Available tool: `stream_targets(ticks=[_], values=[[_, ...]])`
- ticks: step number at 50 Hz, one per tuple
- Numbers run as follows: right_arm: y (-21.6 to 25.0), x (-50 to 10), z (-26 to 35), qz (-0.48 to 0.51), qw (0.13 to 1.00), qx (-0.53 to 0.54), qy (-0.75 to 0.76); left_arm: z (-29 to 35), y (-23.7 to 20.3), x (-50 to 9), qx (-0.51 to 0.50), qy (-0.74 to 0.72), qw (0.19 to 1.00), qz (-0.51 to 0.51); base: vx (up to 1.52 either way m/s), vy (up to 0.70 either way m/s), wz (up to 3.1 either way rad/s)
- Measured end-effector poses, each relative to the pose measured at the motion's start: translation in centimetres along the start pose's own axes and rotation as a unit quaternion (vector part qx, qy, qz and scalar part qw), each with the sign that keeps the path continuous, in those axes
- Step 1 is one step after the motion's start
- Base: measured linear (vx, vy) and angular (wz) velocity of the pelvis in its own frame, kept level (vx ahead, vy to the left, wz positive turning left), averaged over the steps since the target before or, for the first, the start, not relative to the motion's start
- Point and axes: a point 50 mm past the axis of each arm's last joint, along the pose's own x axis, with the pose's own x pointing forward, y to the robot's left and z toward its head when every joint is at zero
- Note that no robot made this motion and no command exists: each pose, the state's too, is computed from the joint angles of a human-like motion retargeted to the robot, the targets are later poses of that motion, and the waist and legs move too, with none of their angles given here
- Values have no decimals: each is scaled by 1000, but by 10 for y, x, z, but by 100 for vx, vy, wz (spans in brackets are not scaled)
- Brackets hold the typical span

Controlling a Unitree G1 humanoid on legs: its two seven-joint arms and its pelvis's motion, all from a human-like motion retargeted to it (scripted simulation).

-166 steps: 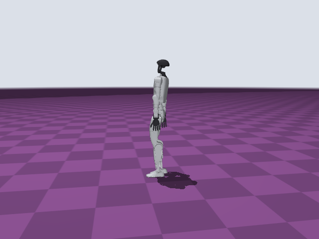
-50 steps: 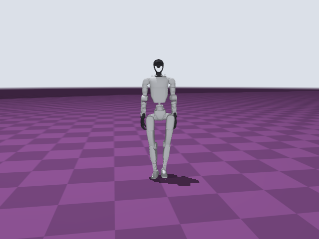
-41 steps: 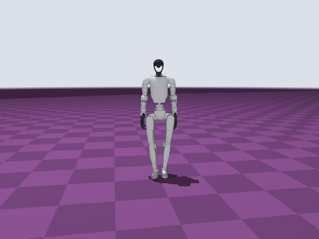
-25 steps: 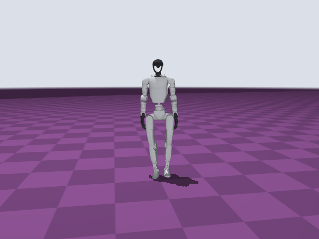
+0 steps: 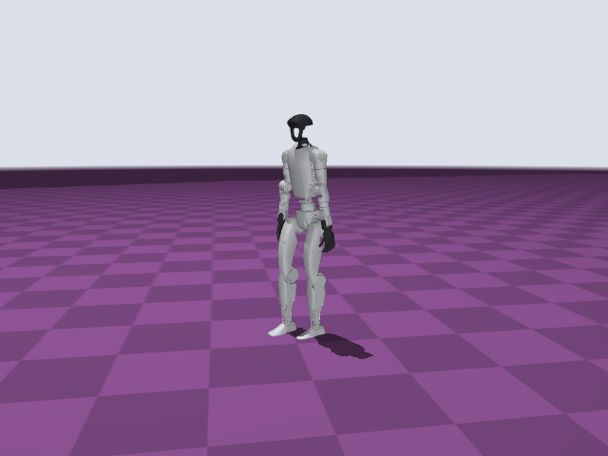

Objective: Upper body actions

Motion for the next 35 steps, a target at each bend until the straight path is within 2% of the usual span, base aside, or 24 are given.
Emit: stream_targets(ticks=[5, 10, 13, 20, 25, 30, 35], values=[[4, 0, 4, 16, 999, -34, -4, -20, 12, -1, 46, 65, 997, 4, -26, 30, -294], [0, 0, 5, 6, 997, -75, 15, -24, 11, -2, 23, 80, 996, -7, -40, 36, -309], [-4, -1, 0, 4, 998, -56, 35, -23, 10, -1, 10, 74, 997, -5, -36, 29, -250], [-16, -5, -25, -19, 994, 75, 71, 2, 15, -1, 8, 39, 999, 3, -38, 18, -208], [-17, -10, -49, -50, 969, 213, 112, 25, 22, -3, 6, -2, 1000, 21, -24, 6, -157], [-3, -15, -75, -52, 924, 344, 158, 35, 16, -3, -13, -21, 1000, 14, -15, -7, -88], [21, -20, -94, -36, 900, 390, 190, 21, -8, -1, -37, -13, 999, -19, 1, -10, -76]])
